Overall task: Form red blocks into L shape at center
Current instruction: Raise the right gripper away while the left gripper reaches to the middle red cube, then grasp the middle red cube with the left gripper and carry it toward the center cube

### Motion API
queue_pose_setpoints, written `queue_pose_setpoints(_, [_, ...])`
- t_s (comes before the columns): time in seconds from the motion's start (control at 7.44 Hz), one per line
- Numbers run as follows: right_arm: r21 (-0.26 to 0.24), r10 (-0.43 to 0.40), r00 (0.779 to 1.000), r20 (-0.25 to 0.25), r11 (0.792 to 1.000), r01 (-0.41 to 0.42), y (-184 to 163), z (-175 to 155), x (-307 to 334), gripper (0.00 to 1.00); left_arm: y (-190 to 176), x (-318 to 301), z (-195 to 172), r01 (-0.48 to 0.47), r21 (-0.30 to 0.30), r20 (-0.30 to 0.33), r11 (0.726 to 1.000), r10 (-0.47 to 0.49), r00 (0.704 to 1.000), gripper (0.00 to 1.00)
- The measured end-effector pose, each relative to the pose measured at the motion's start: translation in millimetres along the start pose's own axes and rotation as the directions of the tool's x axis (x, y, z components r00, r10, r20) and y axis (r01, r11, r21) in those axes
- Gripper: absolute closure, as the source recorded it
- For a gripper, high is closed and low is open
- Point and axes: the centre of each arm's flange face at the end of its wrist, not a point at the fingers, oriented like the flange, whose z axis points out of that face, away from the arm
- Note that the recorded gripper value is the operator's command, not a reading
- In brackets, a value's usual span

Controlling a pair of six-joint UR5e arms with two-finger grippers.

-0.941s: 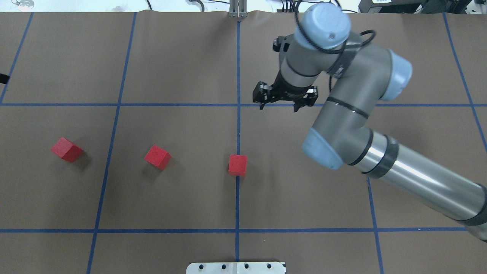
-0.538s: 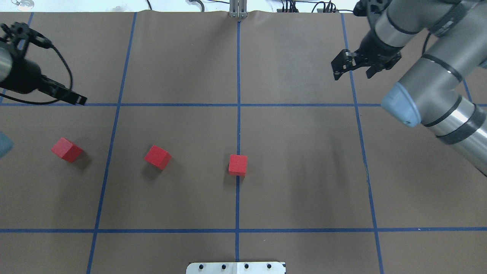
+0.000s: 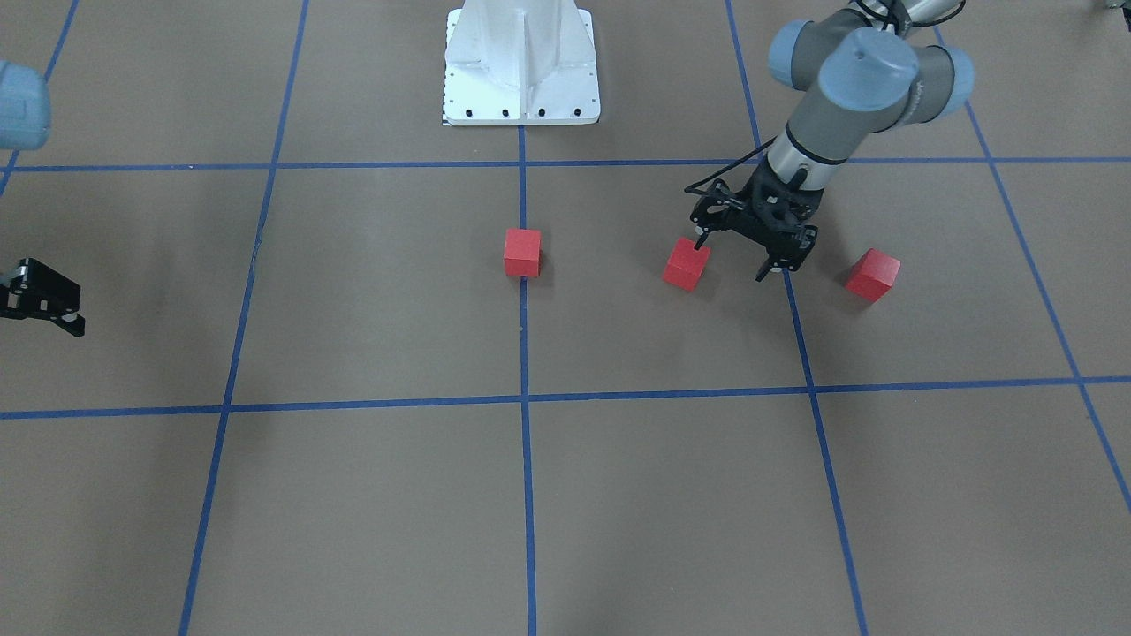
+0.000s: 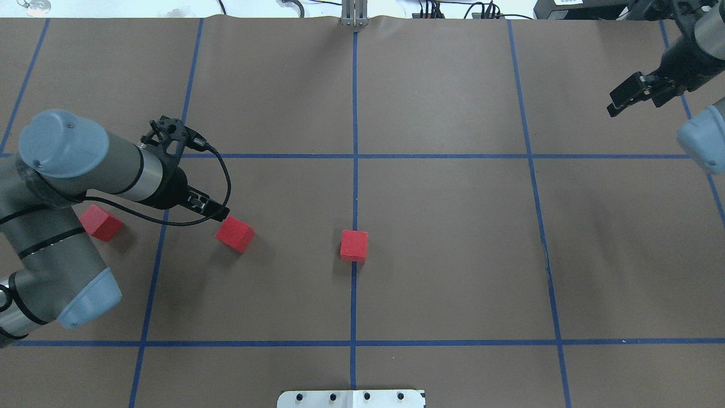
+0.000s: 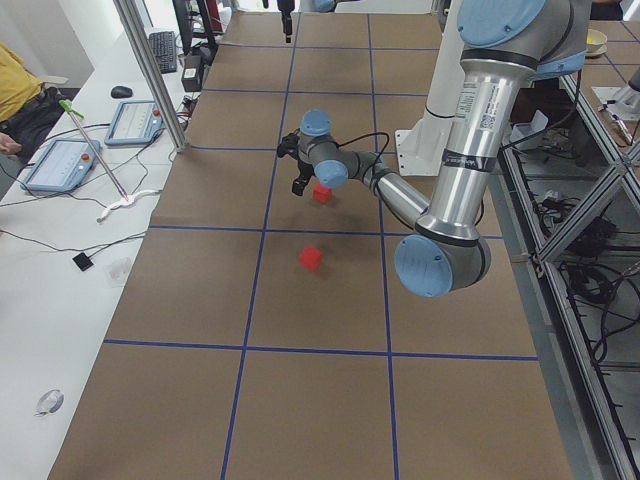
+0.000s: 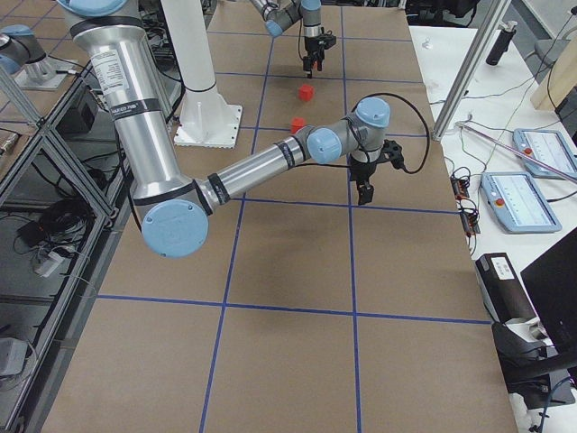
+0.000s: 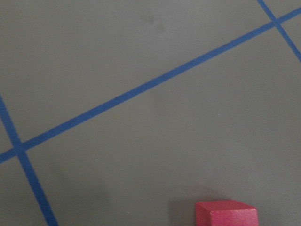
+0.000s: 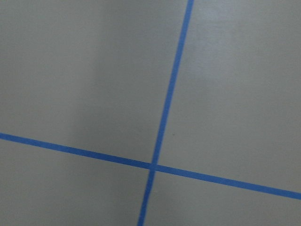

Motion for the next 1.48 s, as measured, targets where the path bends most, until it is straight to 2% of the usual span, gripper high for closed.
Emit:
queue_pose_setpoints(0.27, [-0.011, -0.016, 1.0, -0.002, 1.0, 0.016, 14, 2, 25, 0.0, 4, 38, 24, -0.009, -0.058, 0.045, 0.998, 0.012, 0.999, 0.0])
queue_pose_setpoints(0.81, [-0.014, -0.017, 1.0, -0.007, 1.0, 0.017, 17, 3, 31, 0.0, 6, 49, 48, -0.011, -0.093, 0.072, 0.996, 0.018, 0.997, 0.01])
queue_pose_setpoints(0.94, [-0.014, -0.018, 1.0, -0.008, 1.0, 0.018, 17, 3, 30, 0.0, 5, 49, 51, -0.01, -0.096, 0.073, 0.995, 0.017, 0.997, 0.14])
queue_pose_setpoints(1.08, [-0.014, -0.018, 1.0, -0.01, 1.0, 0.018, 17, 4, 31, 0.0, 4, 50, 51, -0.01, -0.098, 0.071, 0.995, 0.017, 0.997, 0.43])
queue_pose_setpoints(1.21, [-0.014, -0.018, 1.0, -0.011, 1.0, 0.018, 17, 4, 31, 0.0, 3, 51, 51, -0.009, -0.1, 0.07, 0.995, 0.016, 0.997, 0.66])
queue_pose_setpoints(1.34, [-0.014, -0.018, 1.0, -0.012, 1.0, 0.017, 17, 4, 31, 0.0, 3, 51, 52, -0.008, -0.103, 0.07, 0.995, 0.015, 0.997, 0.83])
queue_pose_setpoints(1.48, [-0.014, -0.017, 1.0, -0.013, 1.0, 0.017, 17, 4, 31, 0.0, 3, 50, 53, -0.007, -0.105, 0.07, 0.994, 0.014, 0.997, 0.92])
